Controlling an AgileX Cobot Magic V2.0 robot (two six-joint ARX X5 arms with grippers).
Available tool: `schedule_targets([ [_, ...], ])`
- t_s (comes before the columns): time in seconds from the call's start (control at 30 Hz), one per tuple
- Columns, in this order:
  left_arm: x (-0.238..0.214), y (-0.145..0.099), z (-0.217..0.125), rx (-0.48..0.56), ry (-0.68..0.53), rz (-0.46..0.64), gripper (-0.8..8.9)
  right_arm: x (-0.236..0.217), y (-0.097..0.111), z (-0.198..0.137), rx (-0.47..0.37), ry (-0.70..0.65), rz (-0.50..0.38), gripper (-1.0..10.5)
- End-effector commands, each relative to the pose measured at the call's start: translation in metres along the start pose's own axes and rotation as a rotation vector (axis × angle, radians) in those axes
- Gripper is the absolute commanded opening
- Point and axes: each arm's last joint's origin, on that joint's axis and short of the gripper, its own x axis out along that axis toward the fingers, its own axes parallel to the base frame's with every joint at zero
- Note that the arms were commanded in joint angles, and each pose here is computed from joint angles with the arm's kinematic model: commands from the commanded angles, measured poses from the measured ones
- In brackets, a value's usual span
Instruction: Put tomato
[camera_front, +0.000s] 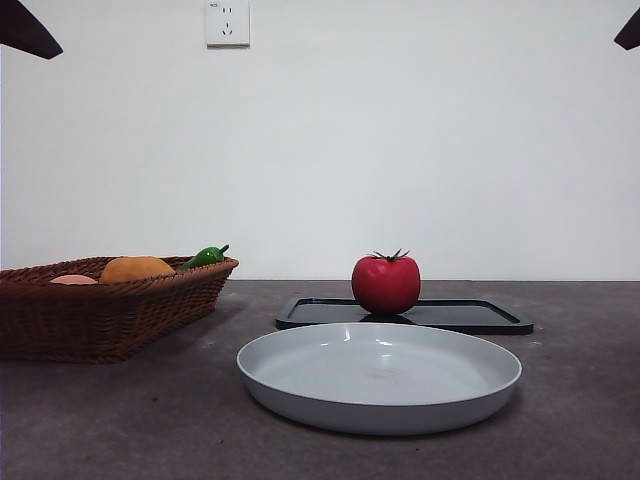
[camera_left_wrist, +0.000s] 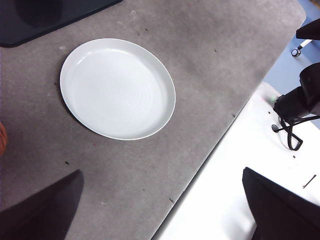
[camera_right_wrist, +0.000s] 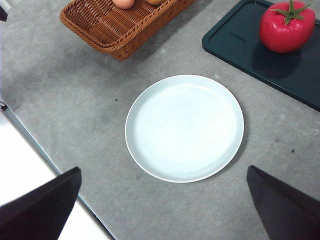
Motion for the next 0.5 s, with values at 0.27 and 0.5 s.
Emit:
schedule_targets([
  [0.27, -0.0015, -0.0014, 0.0044, 0.022, -0.015, -0.004, 0.03, 0.0000, 0.0020, 0.0074, -0.007, -0.058, 0.017, 0.1],
  [0.5, -0.0015, -0.0014, 0.0044, 0.022, -0.015, -0.004, 0.08, -0.0001, 0.0021, 0.0084, -0.009, -0.068, 0.018, 0.1],
])
